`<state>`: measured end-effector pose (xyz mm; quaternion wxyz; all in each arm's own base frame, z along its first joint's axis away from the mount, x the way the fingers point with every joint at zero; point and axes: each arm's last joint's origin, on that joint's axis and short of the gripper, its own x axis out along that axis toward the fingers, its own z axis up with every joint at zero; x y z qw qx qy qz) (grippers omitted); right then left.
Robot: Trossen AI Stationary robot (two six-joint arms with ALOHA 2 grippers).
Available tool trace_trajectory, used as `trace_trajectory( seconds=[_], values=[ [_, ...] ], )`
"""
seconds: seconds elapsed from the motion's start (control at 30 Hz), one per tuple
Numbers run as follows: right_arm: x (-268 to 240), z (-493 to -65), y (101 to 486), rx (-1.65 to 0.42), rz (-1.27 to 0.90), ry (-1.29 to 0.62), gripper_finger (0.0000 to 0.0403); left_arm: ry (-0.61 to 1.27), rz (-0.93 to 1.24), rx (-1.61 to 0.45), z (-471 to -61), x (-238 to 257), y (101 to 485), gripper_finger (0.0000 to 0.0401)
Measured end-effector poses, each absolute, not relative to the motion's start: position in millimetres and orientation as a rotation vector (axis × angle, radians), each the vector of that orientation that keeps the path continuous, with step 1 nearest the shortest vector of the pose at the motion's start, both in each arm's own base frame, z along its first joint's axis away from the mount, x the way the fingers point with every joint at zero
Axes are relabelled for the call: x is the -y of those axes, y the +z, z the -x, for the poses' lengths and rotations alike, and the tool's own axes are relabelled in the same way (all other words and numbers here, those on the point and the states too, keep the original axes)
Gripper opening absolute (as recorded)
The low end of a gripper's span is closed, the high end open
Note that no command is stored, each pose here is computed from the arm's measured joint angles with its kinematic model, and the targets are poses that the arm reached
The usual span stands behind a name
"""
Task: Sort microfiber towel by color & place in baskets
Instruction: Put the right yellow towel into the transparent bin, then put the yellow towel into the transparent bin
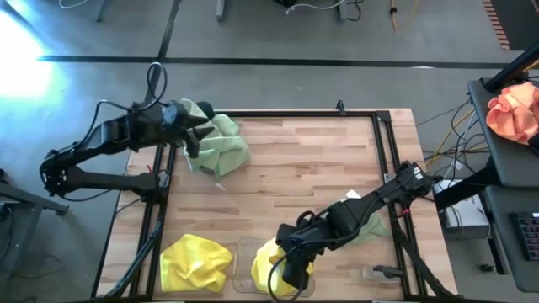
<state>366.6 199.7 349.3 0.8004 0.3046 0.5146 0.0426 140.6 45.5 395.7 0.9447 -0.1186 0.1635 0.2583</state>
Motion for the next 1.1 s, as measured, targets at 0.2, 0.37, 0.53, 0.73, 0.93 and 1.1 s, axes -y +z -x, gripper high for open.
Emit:
trace_trajectory(
  seconds=[0.2,0.37,0.53,0.73,0.93,1.1],
  values=[
    [-201.2,-366.3,348.7,-1.116,-0.644,0.119,0.0027,0.483,0.306,-0.316,-139.0,-43.3,396.8,0.0162],
    [-201.2,-366.3,348.4,-1.116,-0.635,0.124,0.0066,0.417,0.354,-0.328,-142.3,-42.0,395.4,0.0162],
    [-201.1,-366.5,348.1,-1.116,-0.631,0.126,0.0102,0.338,0.392,-0.342,-144.2,-39.7,394.7,0.0162],
    [-197.1,-365.4,346.0,-1.085,-0.554,0.040,0.0108,0.163,0.502,-0.480,-137.1,-27.9,385.5,0.0162],
    [-173.1,-352.5,336.3,-1.158,-0.327,-0.243,0.0091,0.140,0.566,-0.584,-126.8,-10.2,379.1,0.0162],
    [-154.8,-344.7,333.4,-1.237,-0.217,-0.370,0.0085,0.047,0.567,-0.550,-126.6,7.9,384.4,0.0162]
  ],
)
